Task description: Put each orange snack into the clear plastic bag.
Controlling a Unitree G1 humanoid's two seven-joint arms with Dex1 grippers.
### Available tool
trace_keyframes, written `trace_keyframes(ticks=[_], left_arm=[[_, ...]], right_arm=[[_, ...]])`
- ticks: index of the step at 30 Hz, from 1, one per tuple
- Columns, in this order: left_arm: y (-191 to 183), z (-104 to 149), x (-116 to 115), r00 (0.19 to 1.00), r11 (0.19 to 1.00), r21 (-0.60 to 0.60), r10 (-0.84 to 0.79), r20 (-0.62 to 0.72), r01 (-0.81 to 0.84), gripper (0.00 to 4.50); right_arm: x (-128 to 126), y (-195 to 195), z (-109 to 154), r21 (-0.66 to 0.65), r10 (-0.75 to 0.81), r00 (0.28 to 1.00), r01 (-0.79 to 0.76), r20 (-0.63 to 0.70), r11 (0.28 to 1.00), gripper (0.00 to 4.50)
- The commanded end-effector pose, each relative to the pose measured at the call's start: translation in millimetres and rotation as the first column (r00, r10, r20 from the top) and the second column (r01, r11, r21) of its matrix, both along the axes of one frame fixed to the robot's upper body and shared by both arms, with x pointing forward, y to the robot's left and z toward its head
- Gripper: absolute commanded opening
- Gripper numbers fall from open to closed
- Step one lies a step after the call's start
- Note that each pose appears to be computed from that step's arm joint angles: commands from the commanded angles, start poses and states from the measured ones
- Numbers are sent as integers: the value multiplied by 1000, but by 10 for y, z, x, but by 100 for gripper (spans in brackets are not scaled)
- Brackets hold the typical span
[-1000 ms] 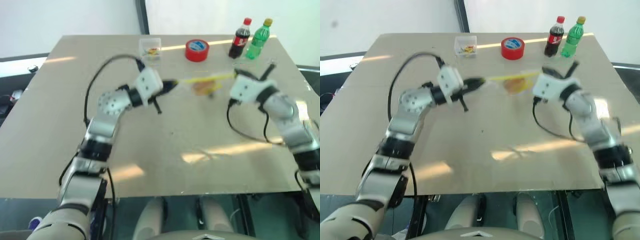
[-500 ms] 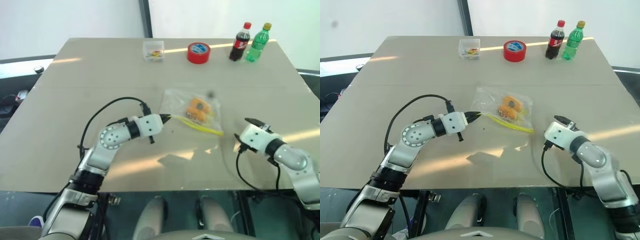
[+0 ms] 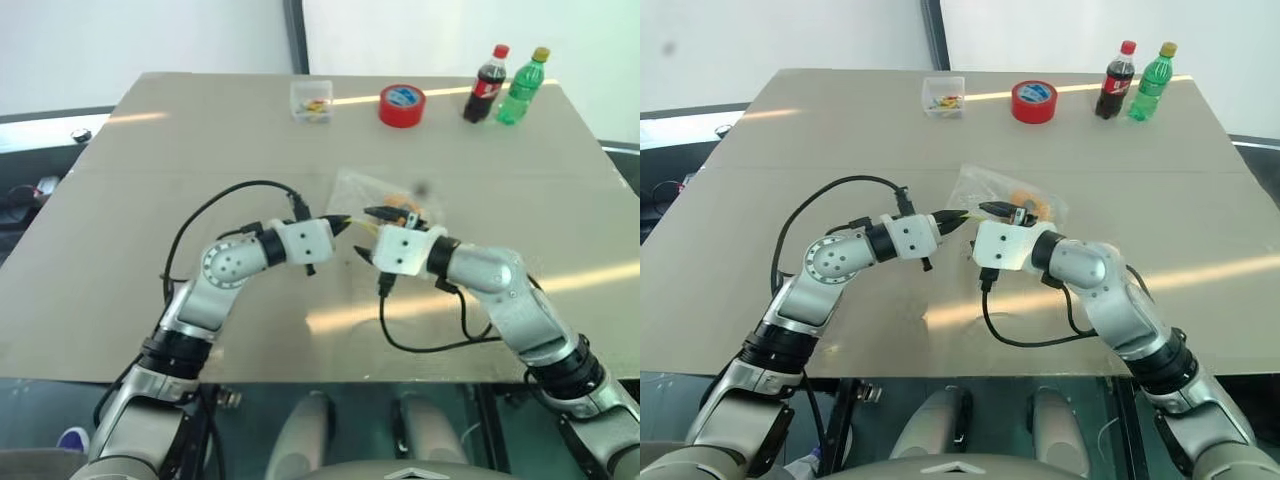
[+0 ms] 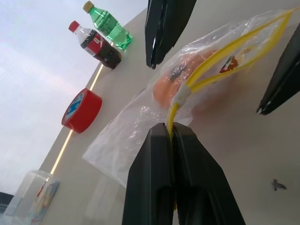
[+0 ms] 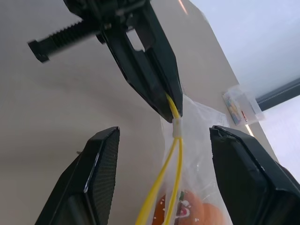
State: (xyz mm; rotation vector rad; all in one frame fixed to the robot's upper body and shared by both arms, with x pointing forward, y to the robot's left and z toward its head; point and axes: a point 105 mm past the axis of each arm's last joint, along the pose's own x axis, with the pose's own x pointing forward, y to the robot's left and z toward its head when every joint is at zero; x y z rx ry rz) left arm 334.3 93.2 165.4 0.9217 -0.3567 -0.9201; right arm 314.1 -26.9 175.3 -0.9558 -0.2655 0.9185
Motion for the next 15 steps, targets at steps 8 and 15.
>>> trace_keyframes(ticks=[8,15], left_arm=[[-62,171,-63,999,1000,-28,-12,35,12,0],[-47,167,-62,1000,1000,-30,-4,26,5,0]], right_arm=[[75,95,167,-5,4,992,-3,128,1000,191],[75,56,160,-23,-5,990,9,141,1000,191]])
